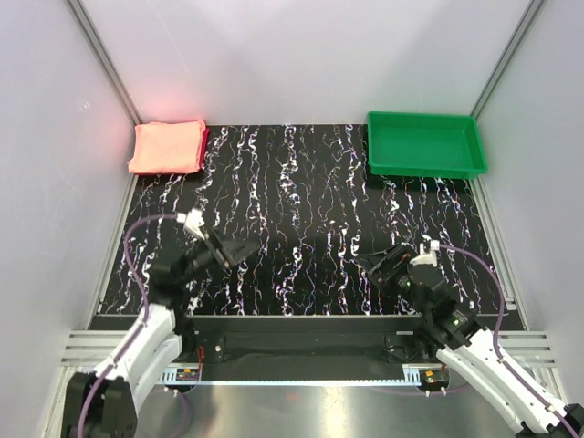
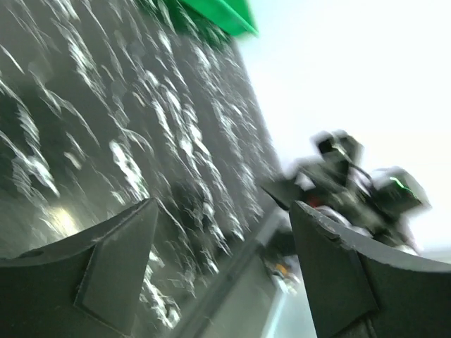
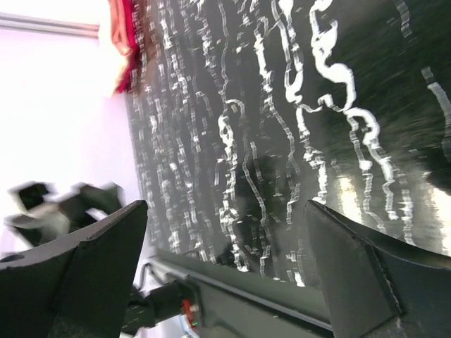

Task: Fold and stack the t-shirts
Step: Reset both grippers

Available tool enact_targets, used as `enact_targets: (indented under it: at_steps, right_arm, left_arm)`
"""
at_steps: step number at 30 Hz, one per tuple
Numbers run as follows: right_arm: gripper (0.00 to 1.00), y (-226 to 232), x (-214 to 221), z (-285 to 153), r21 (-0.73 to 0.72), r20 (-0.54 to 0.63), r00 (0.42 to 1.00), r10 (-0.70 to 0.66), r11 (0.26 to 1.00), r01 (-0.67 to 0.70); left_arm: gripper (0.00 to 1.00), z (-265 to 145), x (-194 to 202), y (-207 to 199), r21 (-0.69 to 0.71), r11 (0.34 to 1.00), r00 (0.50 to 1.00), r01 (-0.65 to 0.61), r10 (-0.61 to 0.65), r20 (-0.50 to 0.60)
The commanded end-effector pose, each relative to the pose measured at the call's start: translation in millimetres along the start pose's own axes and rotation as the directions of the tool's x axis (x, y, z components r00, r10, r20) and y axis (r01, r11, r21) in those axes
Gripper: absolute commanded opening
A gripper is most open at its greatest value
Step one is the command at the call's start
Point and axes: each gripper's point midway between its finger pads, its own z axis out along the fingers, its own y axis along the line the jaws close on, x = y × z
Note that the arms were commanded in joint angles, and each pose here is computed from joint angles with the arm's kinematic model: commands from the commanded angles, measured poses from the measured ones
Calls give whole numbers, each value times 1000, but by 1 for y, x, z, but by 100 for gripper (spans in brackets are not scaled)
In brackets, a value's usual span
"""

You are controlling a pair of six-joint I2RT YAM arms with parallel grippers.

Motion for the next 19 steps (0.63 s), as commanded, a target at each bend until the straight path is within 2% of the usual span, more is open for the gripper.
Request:
enact_targets:
  at_steps: [1,3,4,5,12,16,19]
  right_arm:
    - [100,12,7,5,-73,-36,995,92,993,-95]
    - [100,7,9,7,-70,-39,990,133,988,-136]
    - [100,4,11,8,-68,-42,989,145,987,-148]
    - [100,-2,13,10,-65,-41,984,174,982,-176]
    - [100,-32,27,11,-11,-77,953,293,955,-295]
    - [98,-33,32,12,-22,-100,961,257,965,-260]
    - [100,-10,32,7,-126,-133,967,216,964,-233]
  left_arm:
    - [81,-27,17,-57,313,949,999,40,-42,-2]
    - [82,-40,37,-50,343,925,986,163,-161,-35]
    - [82,-50,38,-61,410,903,991,126,-135,-9]
    - [82,-56,43,-64,430,887,984,168,-174,-26]
    - [86,-69,52,-80,498,855,990,143,-129,-63]
    - [87,-69,58,-79,491,857,988,155,-127,-92]
    - [88,-71,55,-85,512,846,989,150,-128,-79]
